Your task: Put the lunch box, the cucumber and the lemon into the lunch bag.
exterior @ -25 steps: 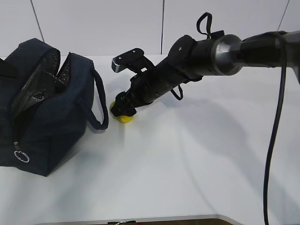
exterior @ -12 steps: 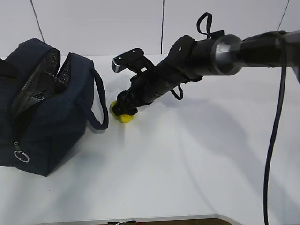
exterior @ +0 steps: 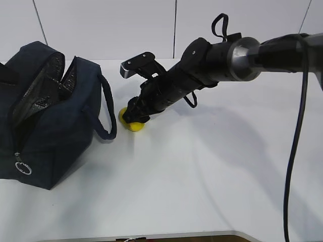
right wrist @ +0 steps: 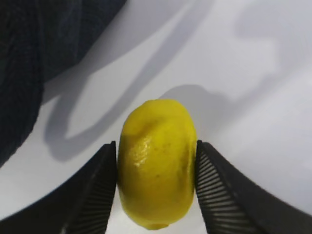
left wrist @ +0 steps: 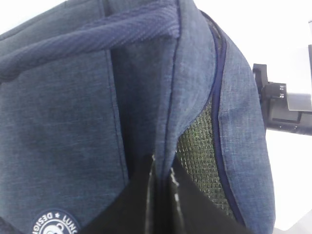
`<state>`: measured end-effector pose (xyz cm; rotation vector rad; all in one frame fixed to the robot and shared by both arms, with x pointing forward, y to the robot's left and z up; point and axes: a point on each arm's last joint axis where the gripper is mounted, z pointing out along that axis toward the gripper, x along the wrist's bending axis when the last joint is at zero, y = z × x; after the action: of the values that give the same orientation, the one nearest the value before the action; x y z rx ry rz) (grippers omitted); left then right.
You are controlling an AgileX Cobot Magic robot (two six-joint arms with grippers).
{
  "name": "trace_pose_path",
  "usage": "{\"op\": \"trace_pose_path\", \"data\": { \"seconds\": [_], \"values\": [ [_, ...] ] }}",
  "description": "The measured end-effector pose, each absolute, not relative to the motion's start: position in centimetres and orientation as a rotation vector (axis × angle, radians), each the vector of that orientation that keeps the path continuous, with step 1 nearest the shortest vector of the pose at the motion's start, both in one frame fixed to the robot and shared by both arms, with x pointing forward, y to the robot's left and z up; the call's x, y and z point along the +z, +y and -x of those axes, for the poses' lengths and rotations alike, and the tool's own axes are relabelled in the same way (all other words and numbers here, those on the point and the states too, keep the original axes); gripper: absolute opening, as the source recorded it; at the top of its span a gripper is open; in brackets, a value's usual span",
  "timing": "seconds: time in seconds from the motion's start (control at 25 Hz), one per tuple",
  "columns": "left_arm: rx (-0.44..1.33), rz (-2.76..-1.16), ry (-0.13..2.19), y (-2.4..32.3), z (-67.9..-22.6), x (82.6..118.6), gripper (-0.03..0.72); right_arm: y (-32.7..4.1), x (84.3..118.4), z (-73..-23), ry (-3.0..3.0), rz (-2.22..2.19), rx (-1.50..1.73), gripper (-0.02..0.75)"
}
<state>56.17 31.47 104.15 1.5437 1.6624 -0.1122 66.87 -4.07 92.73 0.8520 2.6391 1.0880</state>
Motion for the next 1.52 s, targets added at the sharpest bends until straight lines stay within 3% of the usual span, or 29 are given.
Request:
{"op": "trace_pose_path", "data": {
  "seconds": [0.2, 0.64, 0.8, 1.08, 1.52],
  "values": [
    [-0.110, -1.544, 1.662, 31.5, -56.2, 104.2, -0.017, -4.0, 93.4, -67.0, 2.632, -0.826, 1.092, 0.408],
    [-0.110, -1.544, 1.662, 31.5, -56.2, 104.2, -0.017, -4.8, 99.3, -66.4, 2.576, -0.673, 1.039, 0.407],
    [-0.110, -1.544, 1.662, 31.5, -56.2, 104.2, -0.017, -5.0, 99.1, -66.0, 2.632, -0.693, 0.996, 0.412],
    [-0.110, -1.544, 1.662, 31.5, -56.2, 104.2, -0.017, -5.9, 98.4, -65.8, 2.674, -0.806, 0.842, 0.540],
    [-0.106, -1.549, 1.657, 31.5, -56.2, 104.2, -0.017, -6.0, 95.0, -65.9, 2.772, -0.816, 0.723, 0.554]
  ]
}}
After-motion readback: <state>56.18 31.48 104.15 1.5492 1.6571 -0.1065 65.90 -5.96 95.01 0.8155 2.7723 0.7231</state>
